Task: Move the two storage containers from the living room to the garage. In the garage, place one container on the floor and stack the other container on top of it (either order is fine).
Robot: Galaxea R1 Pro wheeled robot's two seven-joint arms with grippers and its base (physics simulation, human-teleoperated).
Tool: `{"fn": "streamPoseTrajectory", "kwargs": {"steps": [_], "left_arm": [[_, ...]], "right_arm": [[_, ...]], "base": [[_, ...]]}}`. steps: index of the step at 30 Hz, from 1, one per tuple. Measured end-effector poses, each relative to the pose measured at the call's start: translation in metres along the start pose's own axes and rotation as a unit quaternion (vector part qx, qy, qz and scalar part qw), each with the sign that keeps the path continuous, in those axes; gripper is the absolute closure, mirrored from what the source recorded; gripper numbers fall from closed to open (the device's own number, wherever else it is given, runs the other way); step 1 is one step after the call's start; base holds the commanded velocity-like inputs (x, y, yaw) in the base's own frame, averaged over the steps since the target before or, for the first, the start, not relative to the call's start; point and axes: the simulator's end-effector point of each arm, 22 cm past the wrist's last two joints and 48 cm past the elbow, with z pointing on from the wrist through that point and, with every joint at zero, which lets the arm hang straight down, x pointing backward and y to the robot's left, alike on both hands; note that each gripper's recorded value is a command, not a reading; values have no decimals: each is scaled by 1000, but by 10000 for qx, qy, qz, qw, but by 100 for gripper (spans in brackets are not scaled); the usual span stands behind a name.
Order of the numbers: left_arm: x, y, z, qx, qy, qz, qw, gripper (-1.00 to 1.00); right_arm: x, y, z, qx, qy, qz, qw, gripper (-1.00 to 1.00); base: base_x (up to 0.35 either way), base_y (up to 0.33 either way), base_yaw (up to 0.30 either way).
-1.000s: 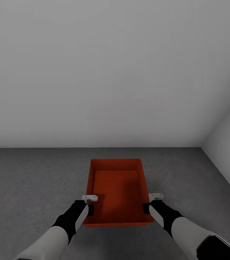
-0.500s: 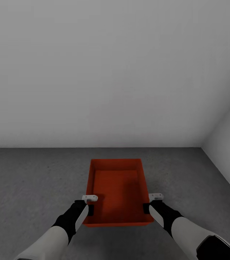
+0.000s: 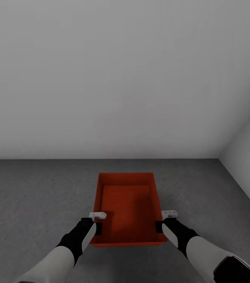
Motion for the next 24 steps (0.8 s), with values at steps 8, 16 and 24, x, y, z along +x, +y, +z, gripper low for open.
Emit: {"fn": "streamPoseTrajectory", "kwargs": {"steps": [8,16,24], "left_arm": [[2,0,1,1,22,-2,10000,100],[5,0,8,2,27,-4,10000,100],[9,-1,15,2,25,-6,10000,100]], "right_arm": [[2,0,1,1,22,-7,10000,100],[5,1,7,2,28,-11,10000,100],[9,2,15,2,26,-12,10000,100]], "base": [[0,0,0],[0,0,0],[0,0,0]]}}
